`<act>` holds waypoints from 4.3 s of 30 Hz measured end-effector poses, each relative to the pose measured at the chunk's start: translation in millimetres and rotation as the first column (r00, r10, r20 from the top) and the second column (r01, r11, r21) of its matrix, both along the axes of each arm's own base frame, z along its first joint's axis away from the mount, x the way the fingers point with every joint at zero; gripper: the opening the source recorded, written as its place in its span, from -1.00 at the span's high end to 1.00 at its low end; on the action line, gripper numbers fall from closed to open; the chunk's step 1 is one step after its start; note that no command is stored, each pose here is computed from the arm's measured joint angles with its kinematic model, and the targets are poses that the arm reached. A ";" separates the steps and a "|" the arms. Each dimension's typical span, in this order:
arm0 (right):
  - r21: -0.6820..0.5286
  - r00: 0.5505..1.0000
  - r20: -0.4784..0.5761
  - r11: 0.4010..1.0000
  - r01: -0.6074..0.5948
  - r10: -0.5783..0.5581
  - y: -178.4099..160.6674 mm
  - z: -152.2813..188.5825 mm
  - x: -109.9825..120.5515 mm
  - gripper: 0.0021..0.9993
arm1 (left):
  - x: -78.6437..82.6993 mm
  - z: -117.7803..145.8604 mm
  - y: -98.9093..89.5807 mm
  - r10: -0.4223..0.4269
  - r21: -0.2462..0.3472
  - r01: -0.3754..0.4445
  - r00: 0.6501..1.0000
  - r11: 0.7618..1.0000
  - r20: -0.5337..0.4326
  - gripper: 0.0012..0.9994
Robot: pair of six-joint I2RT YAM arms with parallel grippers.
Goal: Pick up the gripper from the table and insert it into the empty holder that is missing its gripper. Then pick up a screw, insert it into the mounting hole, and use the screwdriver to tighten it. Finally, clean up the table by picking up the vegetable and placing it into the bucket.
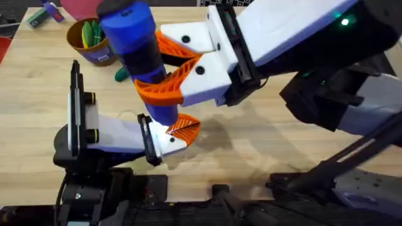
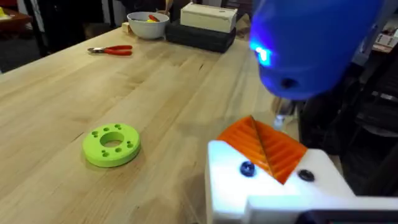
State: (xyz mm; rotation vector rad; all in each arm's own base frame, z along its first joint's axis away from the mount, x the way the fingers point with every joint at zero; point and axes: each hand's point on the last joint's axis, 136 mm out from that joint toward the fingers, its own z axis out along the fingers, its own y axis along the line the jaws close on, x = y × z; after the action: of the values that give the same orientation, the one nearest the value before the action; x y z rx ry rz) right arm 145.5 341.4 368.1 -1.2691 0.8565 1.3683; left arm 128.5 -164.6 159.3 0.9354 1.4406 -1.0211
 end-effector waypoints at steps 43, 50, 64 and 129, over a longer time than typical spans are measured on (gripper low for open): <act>-0.020 0.998 0.052 0.999 -0.028 0.029 14.3 -17.4 -2.2 0.95 | 0.0 0.1 0.0 0.000 0.000 0.000 1.000 1.000 0.000 0.98; -0.022 0.998 0.055 0.999 -0.026 0.028 13.8 -18.1 -1.2 0.95 | 0.0 0.0 0.0 0.000 0.000 0.000 1.000 1.000 0.000 0.98; -0.022 0.998 0.066 1.000 -0.020 0.021 13.5 -19.1 0.7 0.95 | 0.0 0.0 0.0 0.000 0.000 0.000 1.000 1.000 0.000 0.98; -0.529 0.816 -0.165 0.748 0.401 -0.554 -70.5 -11.5 139.2 0.95 | 0.1 0.0 0.0 0.001 0.000 -0.001 1.000 1.000 0.000 0.98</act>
State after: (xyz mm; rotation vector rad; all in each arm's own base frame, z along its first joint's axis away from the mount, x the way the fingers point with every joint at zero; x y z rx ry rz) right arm 284.7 270.9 356.6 -1.0693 1.7040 0.9634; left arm 128.6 -164.5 159.3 0.9350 1.4407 -1.0203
